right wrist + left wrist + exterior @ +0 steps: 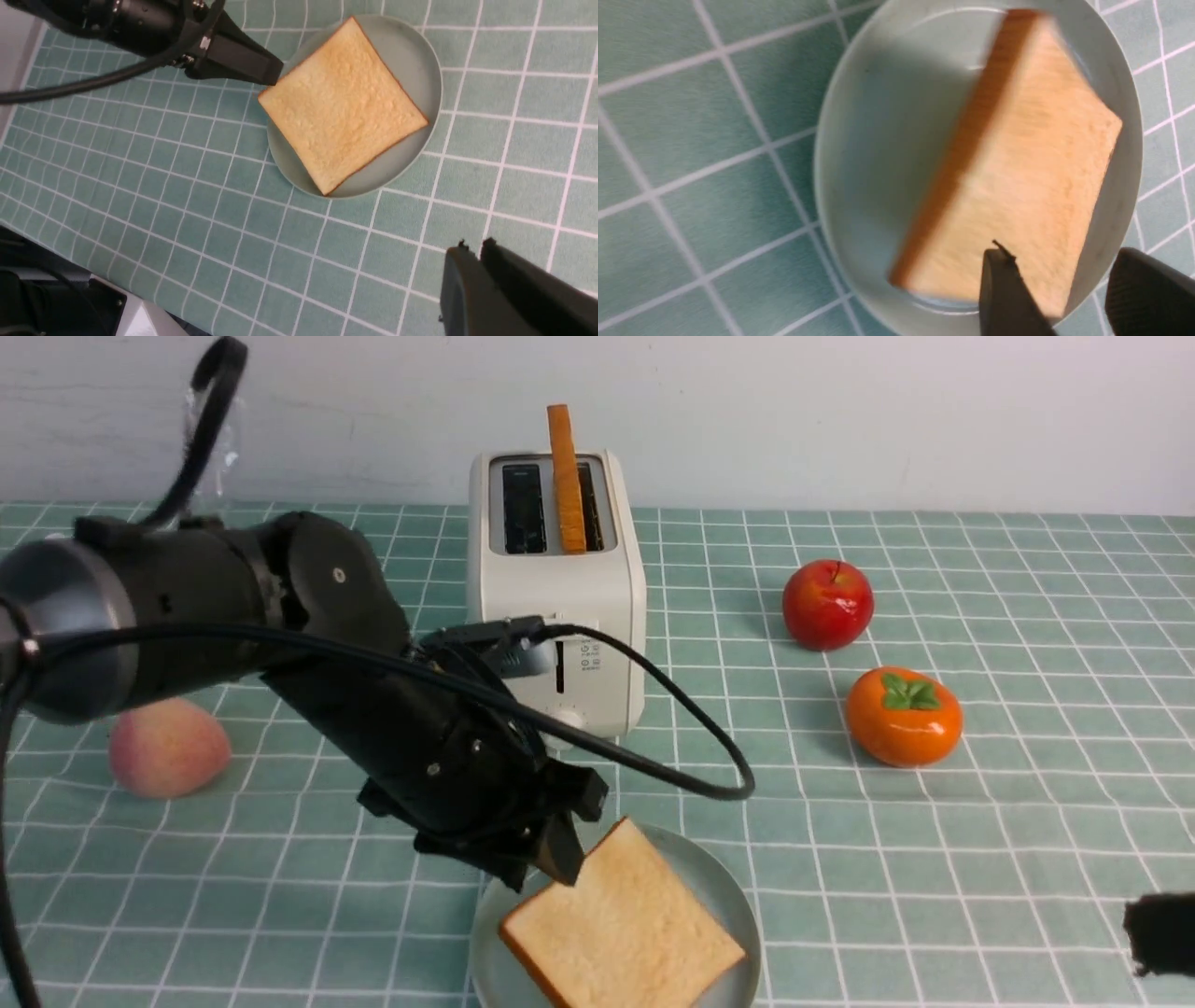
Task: Take toasted bread from bread machine on blue coffee table place on plate.
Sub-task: 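Place the slice of bread on the plate with the left gripper, then grasp the toast slice in the toaster and pull it up out of the slot with the right gripper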
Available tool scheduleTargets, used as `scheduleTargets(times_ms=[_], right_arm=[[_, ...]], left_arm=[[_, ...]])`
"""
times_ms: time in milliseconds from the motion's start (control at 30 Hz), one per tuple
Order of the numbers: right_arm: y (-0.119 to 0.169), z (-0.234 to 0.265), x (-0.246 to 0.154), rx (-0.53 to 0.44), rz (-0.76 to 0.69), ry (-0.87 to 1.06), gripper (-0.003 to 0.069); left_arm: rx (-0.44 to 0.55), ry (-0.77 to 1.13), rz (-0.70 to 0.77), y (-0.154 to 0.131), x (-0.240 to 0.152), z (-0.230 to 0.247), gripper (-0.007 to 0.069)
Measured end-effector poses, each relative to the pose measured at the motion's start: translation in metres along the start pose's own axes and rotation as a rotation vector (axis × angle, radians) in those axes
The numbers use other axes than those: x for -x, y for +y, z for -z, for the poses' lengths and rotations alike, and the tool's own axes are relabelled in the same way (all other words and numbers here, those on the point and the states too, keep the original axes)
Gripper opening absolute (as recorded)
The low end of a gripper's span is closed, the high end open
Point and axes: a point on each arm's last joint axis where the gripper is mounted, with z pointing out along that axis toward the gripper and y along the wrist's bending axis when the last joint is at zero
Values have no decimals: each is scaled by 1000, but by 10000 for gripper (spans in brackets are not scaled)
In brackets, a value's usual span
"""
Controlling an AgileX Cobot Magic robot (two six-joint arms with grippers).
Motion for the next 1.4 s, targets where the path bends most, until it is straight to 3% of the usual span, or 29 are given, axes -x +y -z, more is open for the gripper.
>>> scheduleTargets(times_ms=[200, 267, 500, 533, 833, 967, 1067, 1300, 1400], right_arm=[[4, 2, 45, 18, 10, 2, 46], [6, -1, 62, 26, 23, 17, 46], [10, -31, 103, -7, 61, 123, 46], [13, -45, 112, -36, 72, 152, 46], [45, -124, 158, -145, 144, 171, 87], [59, -156, 182, -139, 143, 136, 156], [65, -183, 205, -124, 158, 91, 248], [67, -249, 239, -74, 185, -70, 440], [62, -269, 243, -67, 176, -105, 480]], left_arm=[[184, -69, -2, 4, -12, 50, 29], [237, -114, 2, 4, -21, 73, -14], [255, -320, 9, 3, -72, 135, -14], [232, -385, 17, 4, -94, 149, -14], [132, -599, 83, 27, -192, 158, -14], [106, -652, 90, 38, -223, 150, -14], [87, -678, 108, 44, -239, 143, -14], [92, -662, 119, 49, -250, 139, -14], [97, -650, 122, 49, -251, 138, -14]])
